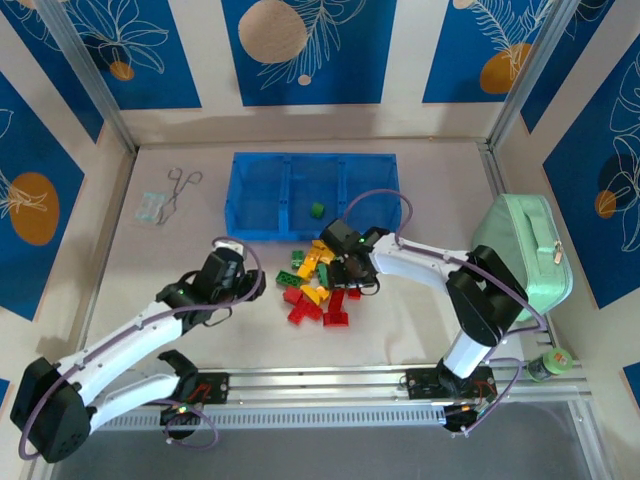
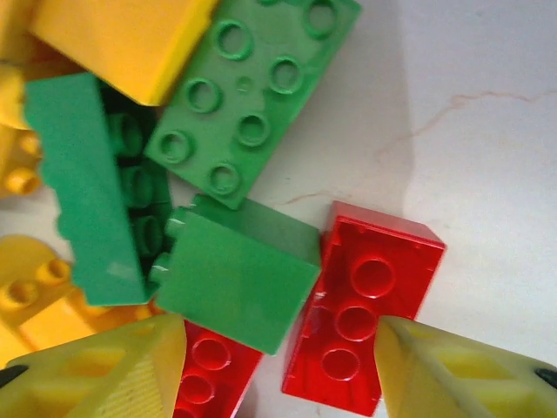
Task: Sort the legos into containers by color
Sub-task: Pick up the lego from the center of the table.
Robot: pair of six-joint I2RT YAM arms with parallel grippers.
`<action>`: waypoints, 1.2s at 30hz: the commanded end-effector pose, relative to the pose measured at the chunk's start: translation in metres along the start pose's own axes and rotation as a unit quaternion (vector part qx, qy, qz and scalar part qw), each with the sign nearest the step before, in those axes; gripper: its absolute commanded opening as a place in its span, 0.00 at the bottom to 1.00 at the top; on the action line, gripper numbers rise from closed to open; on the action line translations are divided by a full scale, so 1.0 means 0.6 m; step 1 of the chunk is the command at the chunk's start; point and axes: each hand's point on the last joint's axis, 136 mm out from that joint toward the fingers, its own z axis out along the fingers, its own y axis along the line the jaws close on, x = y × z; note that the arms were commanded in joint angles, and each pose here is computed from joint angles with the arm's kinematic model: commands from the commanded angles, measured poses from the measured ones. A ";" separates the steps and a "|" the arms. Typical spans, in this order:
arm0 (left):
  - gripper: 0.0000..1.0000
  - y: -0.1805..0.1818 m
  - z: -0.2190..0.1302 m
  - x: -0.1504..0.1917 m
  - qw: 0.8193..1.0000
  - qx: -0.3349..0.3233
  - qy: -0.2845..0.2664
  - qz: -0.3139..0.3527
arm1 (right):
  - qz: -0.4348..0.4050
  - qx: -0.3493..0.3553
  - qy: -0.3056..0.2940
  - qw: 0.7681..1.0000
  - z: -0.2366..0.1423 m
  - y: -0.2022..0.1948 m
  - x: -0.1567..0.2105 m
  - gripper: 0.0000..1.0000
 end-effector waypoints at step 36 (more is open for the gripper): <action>0.52 0.010 0.005 0.008 1.000 -0.012 -0.003 -0.007 | 0.088 0.000 0.047 0.995 0.064 -0.048 0.031 0.56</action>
